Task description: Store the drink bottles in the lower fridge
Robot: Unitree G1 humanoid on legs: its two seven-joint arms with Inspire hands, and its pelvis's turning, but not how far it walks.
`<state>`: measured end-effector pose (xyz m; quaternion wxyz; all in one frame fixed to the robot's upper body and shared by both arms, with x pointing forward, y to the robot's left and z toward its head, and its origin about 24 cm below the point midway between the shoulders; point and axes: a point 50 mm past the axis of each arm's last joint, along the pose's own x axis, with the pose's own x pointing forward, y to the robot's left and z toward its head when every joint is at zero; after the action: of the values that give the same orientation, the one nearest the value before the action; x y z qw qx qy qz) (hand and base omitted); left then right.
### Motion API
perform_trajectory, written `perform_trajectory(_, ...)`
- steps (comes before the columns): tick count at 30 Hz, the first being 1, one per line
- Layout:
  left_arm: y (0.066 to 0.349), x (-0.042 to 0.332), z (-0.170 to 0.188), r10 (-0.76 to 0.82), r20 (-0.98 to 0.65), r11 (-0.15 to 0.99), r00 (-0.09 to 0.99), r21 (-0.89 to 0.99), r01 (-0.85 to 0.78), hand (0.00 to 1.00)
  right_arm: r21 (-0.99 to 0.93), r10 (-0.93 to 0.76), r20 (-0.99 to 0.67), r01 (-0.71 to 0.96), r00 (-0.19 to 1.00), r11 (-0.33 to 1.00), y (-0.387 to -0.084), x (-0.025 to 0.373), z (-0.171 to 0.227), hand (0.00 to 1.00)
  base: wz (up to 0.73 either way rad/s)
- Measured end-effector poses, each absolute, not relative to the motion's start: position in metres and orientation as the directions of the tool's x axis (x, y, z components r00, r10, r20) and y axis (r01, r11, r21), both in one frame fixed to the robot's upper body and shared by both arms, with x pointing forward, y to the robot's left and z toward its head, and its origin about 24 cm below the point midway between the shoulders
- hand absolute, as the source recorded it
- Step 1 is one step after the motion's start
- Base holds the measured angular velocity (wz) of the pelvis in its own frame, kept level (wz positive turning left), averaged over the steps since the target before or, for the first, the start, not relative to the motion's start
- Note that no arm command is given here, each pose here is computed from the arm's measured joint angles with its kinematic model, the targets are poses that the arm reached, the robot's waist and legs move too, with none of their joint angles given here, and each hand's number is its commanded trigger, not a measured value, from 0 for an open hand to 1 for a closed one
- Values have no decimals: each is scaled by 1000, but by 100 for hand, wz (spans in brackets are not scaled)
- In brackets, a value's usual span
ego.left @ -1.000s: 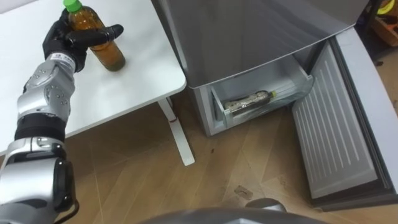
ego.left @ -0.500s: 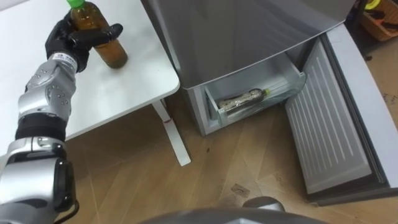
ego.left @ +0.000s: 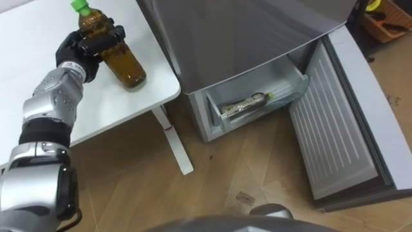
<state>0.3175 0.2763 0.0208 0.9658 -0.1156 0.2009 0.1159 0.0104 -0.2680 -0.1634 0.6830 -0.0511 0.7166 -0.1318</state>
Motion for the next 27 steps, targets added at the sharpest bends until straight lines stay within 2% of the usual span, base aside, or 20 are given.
perform_trajectory(19, 274, 319, 23, 168, -408, 946, 897, -191, -263, 100, -258, -254, -966, 96, -53, 961, -268, 14, -163, 0, 0)
perform_trajectory(27, 265, 320, 37, 123, -328, 959, 937, -202, -197, 100, -266, -267, -964, 70, -6, 961, -268, 25, -163, 0, 7)
